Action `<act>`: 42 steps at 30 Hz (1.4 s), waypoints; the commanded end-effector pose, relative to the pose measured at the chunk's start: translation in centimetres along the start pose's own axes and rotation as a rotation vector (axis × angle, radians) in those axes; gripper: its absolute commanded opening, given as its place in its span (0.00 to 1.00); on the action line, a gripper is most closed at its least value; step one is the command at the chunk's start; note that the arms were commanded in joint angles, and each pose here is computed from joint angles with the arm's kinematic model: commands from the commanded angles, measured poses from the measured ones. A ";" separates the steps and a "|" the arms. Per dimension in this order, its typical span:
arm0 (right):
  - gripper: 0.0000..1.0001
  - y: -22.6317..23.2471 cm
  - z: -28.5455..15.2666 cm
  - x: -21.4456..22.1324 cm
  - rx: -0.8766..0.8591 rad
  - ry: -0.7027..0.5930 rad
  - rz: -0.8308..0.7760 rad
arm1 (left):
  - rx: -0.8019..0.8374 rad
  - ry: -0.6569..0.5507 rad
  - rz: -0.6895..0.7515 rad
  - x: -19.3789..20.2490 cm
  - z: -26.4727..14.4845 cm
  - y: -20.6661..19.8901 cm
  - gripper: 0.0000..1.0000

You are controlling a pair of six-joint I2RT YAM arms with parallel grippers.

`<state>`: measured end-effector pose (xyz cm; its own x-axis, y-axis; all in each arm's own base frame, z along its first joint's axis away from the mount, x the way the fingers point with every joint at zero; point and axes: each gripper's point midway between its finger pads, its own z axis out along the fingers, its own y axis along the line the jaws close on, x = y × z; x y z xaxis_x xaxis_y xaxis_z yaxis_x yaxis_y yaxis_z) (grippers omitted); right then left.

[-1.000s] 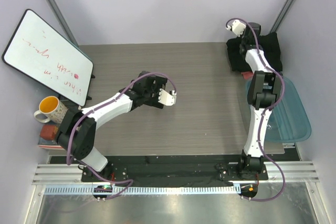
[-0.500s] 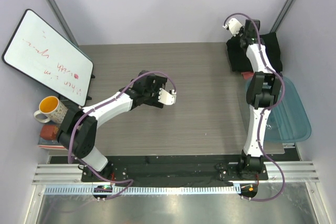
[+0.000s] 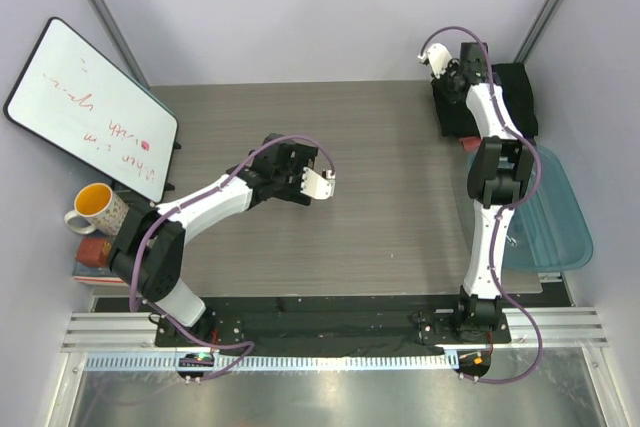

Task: Fold and stack the t-shirts
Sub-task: Smooth out wrinkles on the folded tshirt

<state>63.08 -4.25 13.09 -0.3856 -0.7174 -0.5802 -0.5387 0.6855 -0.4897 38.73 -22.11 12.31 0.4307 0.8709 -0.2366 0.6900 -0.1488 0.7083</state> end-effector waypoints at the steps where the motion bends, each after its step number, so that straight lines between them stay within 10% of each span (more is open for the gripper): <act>1: 0.01 -6.6 -3.1 -6.0 0.290 -0.195 0.004 | -0.050 -0.026 0.006 -0.7 -0.7 2.4 1.00; 12: 0.01 -10.4 -1.6 -3.5 0.578 -0.142 -0.086 | -0.046 -0.030 -0.001 -1.0 -0.2 2.5 1.00; 25: 0.01 -6.1 4.3 0.2 0.411 -0.090 0.030 | -0.018 -0.034 0.014 -1.2 -0.5 1.9 1.00; 42: 0.01 -8.1 -1.6 -7.7 0.436 -0.318 0.120 | -0.025 -0.066 0.030 -2.4 -0.7 2.1 1.00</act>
<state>69.05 -6.55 15.84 -0.2750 -0.6369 -0.7203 -0.1572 0.7688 -0.6198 38.30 -23.32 12.44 0.4556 0.8553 -0.2466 0.6990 -0.1723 0.6940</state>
